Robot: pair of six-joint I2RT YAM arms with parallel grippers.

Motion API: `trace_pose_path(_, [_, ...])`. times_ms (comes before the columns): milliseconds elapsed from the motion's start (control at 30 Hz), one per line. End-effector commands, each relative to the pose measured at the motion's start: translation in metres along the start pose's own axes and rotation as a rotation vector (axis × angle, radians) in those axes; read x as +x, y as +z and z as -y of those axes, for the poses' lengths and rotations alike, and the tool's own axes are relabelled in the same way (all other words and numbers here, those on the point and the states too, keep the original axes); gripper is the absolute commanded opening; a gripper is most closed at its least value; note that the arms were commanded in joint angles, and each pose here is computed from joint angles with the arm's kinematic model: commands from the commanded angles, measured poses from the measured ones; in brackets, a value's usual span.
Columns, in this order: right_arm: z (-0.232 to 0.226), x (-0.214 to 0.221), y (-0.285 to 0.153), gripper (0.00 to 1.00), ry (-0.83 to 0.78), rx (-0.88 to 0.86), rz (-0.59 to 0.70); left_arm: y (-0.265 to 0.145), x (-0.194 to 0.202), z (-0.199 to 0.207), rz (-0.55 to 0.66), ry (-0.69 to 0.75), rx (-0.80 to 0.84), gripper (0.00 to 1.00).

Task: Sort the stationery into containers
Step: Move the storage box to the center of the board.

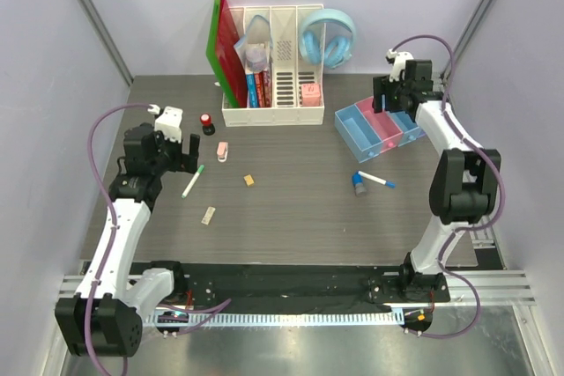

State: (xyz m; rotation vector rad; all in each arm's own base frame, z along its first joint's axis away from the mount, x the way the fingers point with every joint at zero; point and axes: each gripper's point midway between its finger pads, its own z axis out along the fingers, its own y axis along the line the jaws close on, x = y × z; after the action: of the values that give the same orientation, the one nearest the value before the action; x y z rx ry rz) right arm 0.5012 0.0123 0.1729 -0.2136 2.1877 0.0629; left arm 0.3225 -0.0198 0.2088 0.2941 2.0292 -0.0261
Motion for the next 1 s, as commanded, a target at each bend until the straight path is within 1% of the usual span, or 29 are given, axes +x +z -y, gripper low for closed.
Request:
trace_pose_path(0, [0.011, -0.018, 0.024, 0.72, 0.022, 0.034, 0.034, -0.003, -0.007, -0.006, 0.050, 0.034, -0.026, 1.00])
trace_pose_path(33, [0.016, -0.025, 0.026, 0.70, 0.021, 0.060, 0.044, -0.003, -0.004, -0.005, 0.046, 0.035, -0.025, 1.00])
trace_pose_path(100, [0.022, -0.021, 0.037, 0.63, 0.026, 0.071, 0.031, -0.005, -0.004, -0.004, 0.050, 0.036, -0.021, 1.00])
trace_pose_path(200, [0.029, -0.029, 0.042, 0.59, 0.030, 0.093, 0.044, -0.006, -0.004, -0.002, 0.056, 0.035, -0.015, 1.00])
trace_pose_path(300, [0.030, -0.021, 0.048, 0.54, 0.030, 0.094, 0.025, -0.005, -0.003, -0.002, 0.052, 0.034, -0.012, 1.00])
trace_pose_path(400, [0.031, -0.010, 0.053, 0.51, 0.022, 0.098, -0.002, -0.005, -0.003, -0.002, 0.050, 0.037, -0.014, 1.00])
trace_pose_path(533, [0.032, 0.006, 0.060, 0.50, 0.017, 0.097, -0.036, -0.006, -0.003, -0.002, 0.050, 0.039, -0.011, 1.00])
trace_pose_path(800, [0.019, 0.027, 0.068, 0.49, 0.030, 0.032, -0.076, -0.011, -0.006, -0.002, 0.054, 0.047, -0.008, 1.00])
trace_pose_path(967, [0.018, 0.045, 0.073, 0.40, 0.033, 0.033, -0.116, -0.012, -0.006, -0.001, 0.051, 0.050, -0.006, 1.00])
